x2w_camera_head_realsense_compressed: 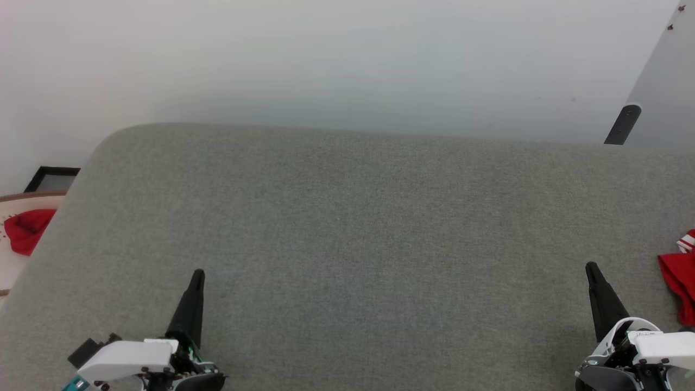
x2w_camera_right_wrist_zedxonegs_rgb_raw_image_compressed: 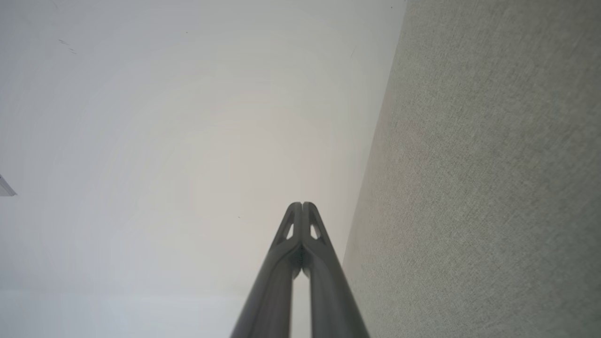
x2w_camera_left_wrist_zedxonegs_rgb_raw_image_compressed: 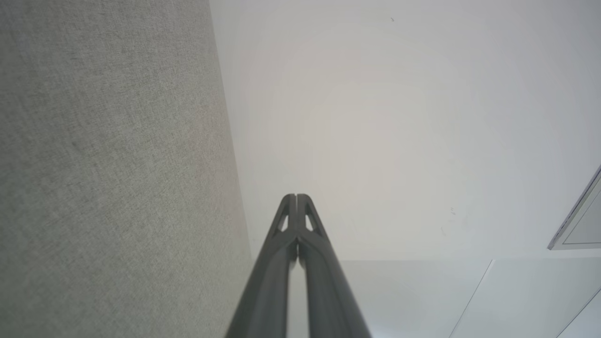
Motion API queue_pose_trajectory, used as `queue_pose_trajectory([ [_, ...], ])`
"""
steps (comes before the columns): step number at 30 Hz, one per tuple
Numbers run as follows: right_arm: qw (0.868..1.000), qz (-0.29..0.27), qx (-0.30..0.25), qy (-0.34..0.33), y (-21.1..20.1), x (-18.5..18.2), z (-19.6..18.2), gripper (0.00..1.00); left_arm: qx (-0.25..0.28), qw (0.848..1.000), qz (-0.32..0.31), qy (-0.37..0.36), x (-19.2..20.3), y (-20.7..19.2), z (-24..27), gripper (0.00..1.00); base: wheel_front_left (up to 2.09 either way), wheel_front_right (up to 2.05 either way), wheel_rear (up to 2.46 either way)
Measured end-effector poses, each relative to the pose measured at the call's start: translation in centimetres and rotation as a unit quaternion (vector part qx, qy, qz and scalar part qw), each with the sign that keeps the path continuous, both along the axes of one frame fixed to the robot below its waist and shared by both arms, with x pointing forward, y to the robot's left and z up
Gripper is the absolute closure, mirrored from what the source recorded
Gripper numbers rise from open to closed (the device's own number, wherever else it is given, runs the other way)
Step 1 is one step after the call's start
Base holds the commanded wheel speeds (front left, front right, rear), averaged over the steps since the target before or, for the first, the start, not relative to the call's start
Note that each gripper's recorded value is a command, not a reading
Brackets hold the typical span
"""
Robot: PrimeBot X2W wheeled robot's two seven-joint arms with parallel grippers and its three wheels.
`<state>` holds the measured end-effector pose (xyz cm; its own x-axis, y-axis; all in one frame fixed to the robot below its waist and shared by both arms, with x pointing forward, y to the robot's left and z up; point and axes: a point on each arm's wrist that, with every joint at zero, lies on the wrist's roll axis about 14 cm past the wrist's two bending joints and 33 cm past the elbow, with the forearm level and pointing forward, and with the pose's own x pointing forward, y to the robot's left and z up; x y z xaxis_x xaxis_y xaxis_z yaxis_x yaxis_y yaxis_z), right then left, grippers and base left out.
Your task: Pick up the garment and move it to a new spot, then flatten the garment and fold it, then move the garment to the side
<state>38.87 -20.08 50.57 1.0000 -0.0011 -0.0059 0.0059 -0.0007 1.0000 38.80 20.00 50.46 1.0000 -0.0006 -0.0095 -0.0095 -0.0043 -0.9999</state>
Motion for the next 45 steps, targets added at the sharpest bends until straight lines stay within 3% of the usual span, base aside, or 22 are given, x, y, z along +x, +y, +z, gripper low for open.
queue_pose_trajectory([
  [45,1.0,0.0,0.0,0.0,0.01,0.0,0.0,1.0,-0.001,1.0,0.0,0.0,0.0,0.0,0.01,1.0,0.0,0.0,0.0],
])
